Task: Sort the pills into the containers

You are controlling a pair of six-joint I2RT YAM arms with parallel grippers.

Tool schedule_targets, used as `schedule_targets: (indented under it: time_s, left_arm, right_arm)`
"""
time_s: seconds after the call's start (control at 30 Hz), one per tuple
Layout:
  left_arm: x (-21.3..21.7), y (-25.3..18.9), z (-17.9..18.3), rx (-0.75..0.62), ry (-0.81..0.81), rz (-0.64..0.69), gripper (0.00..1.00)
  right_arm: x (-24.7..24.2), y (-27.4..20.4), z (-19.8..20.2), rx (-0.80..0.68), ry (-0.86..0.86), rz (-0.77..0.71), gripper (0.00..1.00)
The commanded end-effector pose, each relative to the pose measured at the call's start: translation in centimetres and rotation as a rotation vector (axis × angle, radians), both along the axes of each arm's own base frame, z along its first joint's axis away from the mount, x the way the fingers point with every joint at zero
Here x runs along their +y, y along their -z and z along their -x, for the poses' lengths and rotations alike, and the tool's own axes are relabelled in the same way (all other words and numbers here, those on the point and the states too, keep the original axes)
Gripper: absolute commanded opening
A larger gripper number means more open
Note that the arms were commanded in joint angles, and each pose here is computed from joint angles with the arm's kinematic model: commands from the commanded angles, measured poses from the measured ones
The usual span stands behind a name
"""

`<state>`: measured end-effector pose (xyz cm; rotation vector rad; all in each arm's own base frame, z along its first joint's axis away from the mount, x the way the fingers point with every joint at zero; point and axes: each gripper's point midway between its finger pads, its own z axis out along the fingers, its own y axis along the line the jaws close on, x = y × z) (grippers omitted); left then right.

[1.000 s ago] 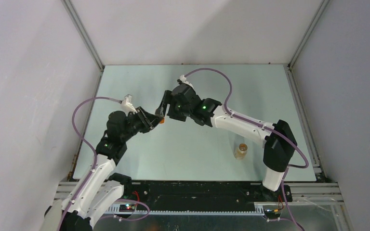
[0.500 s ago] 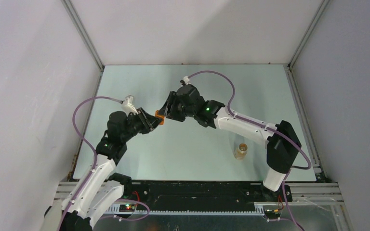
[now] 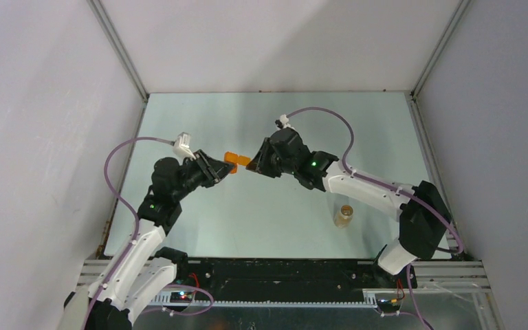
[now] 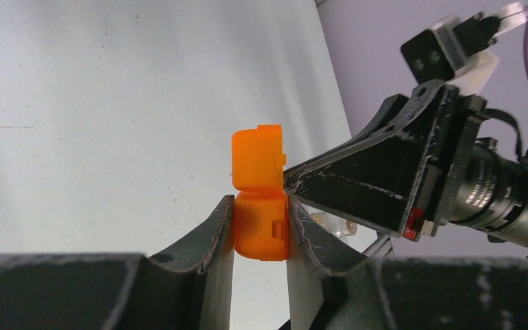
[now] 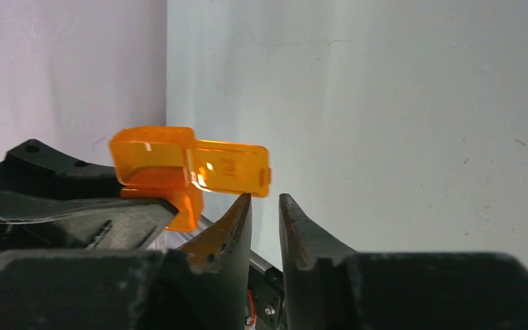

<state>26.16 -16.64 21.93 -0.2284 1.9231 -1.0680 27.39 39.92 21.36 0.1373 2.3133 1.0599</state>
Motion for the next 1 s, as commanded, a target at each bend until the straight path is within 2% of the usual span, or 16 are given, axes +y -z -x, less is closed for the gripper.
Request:
schedule_targets:
  time_s: [0.0, 0.1, 0.17, 0.2, 0.27, 0.4, 0.53, 0.7, 0.83, 0.97]
  left_arm:
    - [-0.7, -3.7, -0.2, -0.098, 0.039, 0.049, 0.0]
    - [-1.0, -3.6, 0.1, -0.098, 0.06, 0.052, 0.0]
    - [-1.0, -3.6, 0.1, -0.096, 0.063, 0.055, 0.0]
    - [-1.0, -3.6, 0.2, -0.096, 0.063, 0.057, 0.0]
    - [-1.0, -3.6, 0.2, -0.092, 0.058, 0.063, 0.0]
    - [-1.1, -3.8, 0.2, -0.09, 0.058, 0.081, 0.0]
    - [-1.2, -4.0, 0.2, -0.097, 0.064, 0.101, 0.0]
    - [-1.3, -4.0, 0.2, -0.101, 0.068, 0.106, 0.0]
    - [-1.4, -3.8, 0.3, -0.093, 0.073, 0.109, 0.0]
    - [-1.4, -3.8, 0.3, -0.092, 0.075, 0.114, 0.0]
  right_arm:
    - [-0.7, -3.2, -0.6, -0.111, 0.005, -0.083, 0.2]
    - [-0.5, -4.5, -0.5, -0.15, -0.035, -0.127, 0.19]
    - [-0.2, -5.8, -0.2, -0.19, -0.074, -0.186, 0.3]
    - [-0.1, -6.6, 0.1, -0.216, -0.103, -0.228, 0.41]
    - [-0.1, -7.7, 0.6, -0.254, -0.138, -0.287, 0.54]
    - [-0.1, -8.7, 1.1, -0.29, -0.173, -0.343, 0.62]
    - [0.0, -8.8, 0.6, -0.276, -0.18, -0.379, 0.59]
    - [0.1, -7.6, -0.1, -0.232, -0.18, -0.381, 0.43]
    - [-0.2, -6.9, -0.4, -0.219, -0.165, -0.352, 0.35]
    - [-0.4, -5.7, -0.5, -0.193, -0.149, -0.314, 0.32]
